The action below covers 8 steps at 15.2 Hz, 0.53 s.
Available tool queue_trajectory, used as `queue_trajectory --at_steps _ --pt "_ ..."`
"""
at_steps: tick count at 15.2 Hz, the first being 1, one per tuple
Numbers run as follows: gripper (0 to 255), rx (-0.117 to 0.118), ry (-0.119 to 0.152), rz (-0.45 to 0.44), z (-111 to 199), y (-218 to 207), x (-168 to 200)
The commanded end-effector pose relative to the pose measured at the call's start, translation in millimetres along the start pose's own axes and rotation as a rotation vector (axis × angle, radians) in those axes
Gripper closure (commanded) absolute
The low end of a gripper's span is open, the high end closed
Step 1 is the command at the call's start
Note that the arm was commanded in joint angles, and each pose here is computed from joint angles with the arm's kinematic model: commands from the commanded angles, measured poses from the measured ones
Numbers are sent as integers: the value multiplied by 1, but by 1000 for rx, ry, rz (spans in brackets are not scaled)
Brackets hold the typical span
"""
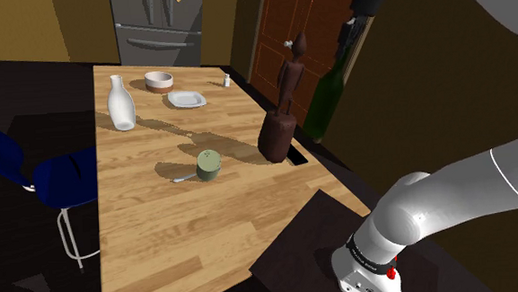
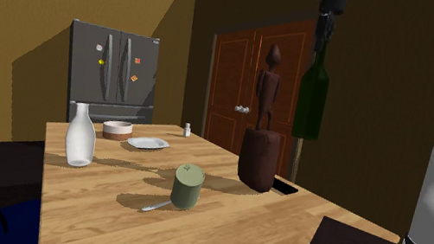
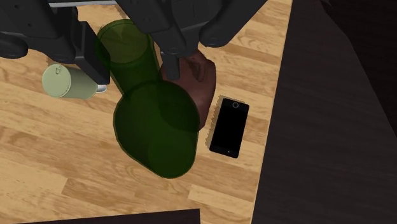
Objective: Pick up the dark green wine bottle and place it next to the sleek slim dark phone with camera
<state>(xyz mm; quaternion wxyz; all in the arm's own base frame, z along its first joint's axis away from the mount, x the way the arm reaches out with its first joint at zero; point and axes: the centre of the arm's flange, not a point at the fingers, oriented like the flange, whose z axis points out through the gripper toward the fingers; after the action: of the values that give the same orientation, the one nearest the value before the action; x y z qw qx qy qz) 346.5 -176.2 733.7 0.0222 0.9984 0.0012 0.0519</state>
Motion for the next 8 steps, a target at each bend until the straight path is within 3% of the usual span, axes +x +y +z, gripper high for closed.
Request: queue_trajectory --at_steps 1,8 --pt "255 0 1 0 10 -1 -1" --pt "255 0 1 0 46 -2 -5"
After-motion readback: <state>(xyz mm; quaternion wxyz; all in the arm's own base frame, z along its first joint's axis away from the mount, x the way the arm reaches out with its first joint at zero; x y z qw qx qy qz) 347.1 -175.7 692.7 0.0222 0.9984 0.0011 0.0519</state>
